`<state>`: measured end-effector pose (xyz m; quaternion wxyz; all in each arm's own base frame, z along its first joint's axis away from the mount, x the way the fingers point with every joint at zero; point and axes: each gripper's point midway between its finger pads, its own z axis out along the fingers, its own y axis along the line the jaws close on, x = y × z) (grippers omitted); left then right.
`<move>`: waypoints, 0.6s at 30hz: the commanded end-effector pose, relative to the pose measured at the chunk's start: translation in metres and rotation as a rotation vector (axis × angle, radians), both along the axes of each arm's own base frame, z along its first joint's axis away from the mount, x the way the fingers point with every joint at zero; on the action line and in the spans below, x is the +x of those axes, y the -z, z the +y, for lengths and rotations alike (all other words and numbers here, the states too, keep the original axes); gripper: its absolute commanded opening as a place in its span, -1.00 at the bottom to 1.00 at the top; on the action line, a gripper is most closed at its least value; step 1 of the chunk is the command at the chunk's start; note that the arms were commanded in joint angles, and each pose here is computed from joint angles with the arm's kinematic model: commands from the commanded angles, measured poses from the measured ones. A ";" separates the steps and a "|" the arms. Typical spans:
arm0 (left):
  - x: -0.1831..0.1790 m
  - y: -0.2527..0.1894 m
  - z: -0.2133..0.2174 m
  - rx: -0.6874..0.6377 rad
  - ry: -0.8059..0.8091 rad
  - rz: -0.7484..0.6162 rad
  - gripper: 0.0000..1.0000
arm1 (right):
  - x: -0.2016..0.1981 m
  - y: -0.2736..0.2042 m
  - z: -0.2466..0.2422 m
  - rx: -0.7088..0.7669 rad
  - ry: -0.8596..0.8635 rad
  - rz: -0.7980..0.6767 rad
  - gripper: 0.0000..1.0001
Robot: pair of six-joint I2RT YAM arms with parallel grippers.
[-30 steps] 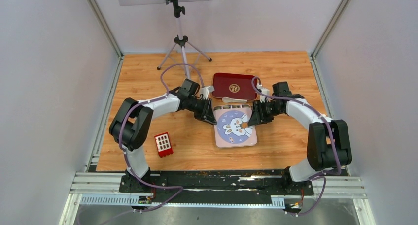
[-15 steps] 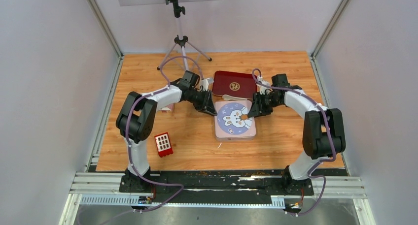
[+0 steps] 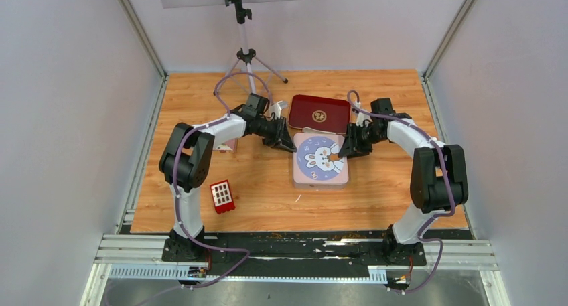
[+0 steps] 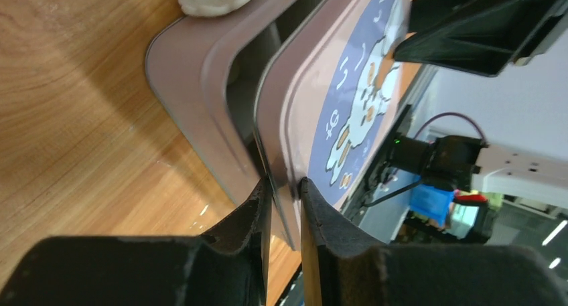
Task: Pack the chocolate
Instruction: Close the box lid on the packing box.
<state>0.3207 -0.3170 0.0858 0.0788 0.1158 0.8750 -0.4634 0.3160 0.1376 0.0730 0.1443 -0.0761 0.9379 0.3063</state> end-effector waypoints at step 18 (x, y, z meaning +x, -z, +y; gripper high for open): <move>0.022 -0.025 -0.020 -0.133 -0.019 0.019 -1.00 | 0.029 -0.021 0.019 0.063 0.056 -0.036 -0.25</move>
